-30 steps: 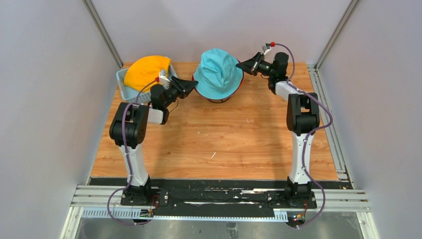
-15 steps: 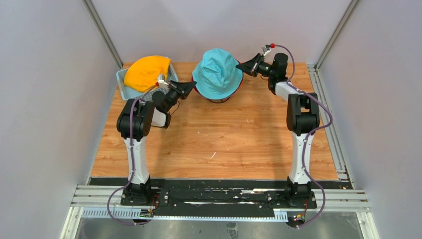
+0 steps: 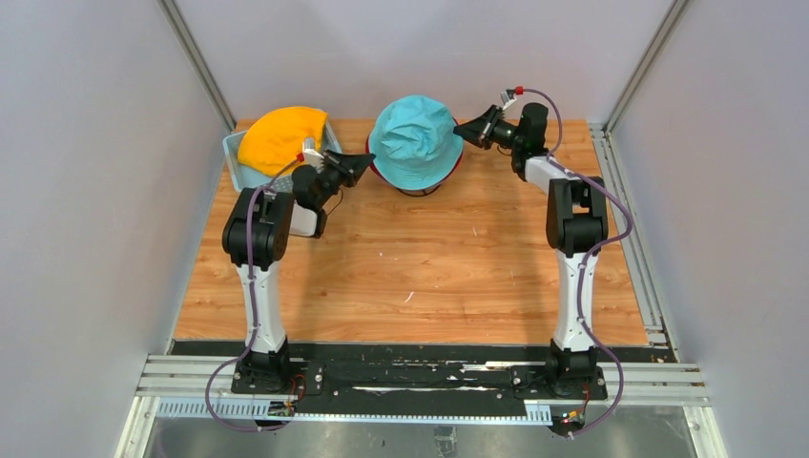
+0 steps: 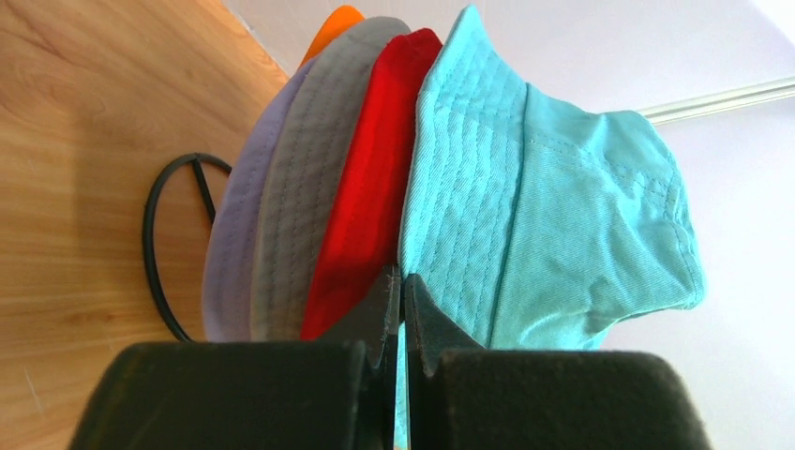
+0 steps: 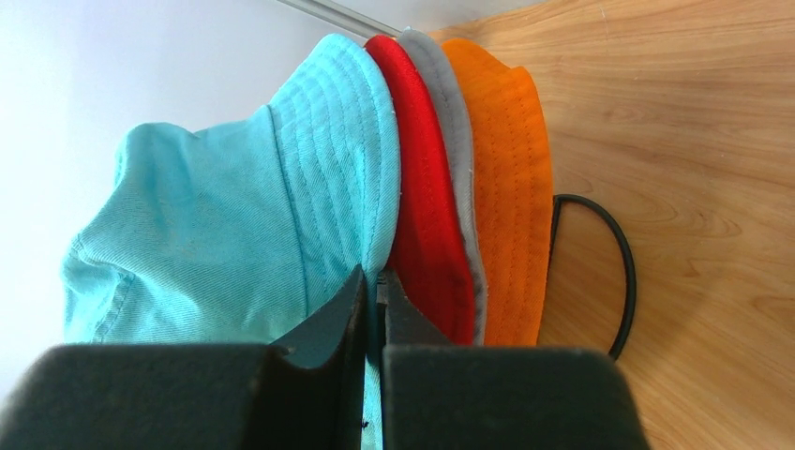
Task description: Stack the hats
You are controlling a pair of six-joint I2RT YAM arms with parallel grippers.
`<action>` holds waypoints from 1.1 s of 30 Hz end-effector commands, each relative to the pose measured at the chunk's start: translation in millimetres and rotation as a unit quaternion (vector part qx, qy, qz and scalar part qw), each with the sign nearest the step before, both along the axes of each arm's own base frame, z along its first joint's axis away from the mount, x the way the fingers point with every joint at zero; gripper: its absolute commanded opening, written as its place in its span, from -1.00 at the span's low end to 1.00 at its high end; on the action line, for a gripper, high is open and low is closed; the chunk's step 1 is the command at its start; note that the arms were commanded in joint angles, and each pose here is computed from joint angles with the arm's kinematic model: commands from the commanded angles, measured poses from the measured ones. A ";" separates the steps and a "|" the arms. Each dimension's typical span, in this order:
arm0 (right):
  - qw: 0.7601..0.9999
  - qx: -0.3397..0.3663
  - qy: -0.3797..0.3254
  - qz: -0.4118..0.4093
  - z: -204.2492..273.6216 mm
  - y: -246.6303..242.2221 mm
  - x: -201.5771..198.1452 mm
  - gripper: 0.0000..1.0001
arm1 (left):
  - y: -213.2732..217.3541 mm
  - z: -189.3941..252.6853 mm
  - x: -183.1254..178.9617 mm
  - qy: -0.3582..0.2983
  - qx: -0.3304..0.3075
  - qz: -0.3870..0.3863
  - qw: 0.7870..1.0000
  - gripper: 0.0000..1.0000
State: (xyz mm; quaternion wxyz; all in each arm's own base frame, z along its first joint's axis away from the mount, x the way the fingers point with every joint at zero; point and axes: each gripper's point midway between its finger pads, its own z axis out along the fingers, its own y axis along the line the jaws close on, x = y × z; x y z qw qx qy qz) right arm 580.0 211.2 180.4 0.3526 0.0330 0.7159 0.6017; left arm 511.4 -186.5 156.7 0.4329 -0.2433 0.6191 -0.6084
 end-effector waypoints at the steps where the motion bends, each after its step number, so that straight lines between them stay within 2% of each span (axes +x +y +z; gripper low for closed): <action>1: 0.998 -0.025 0.050 -0.027 -54.9 -14.6 10.2 -0.99 | 21.0 -21.2 23.9 0.030 0.036 0.041 0.998 -0.99; 17: 0.996 -0.029 0.072 -0.033 -73.9 -17.8 -19.0 -0.99 | 10.1 -19.9 61.3 0.049 0.068 0.024 0.996 -1.00; 29: 0.997 -0.029 0.068 -0.034 -64.7 -18.7 -32.3 -0.99 | -21.0 -33.2 88.9 0.070 0.097 -0.005 0.993 -0.99; 33: 0.997 -0.027 0.061 -0.033 -58.8 -18.8 -30.3 -0.98 | -19.6 -38.1 94.7 0.079 0.105 -0.003 0.991 -0.99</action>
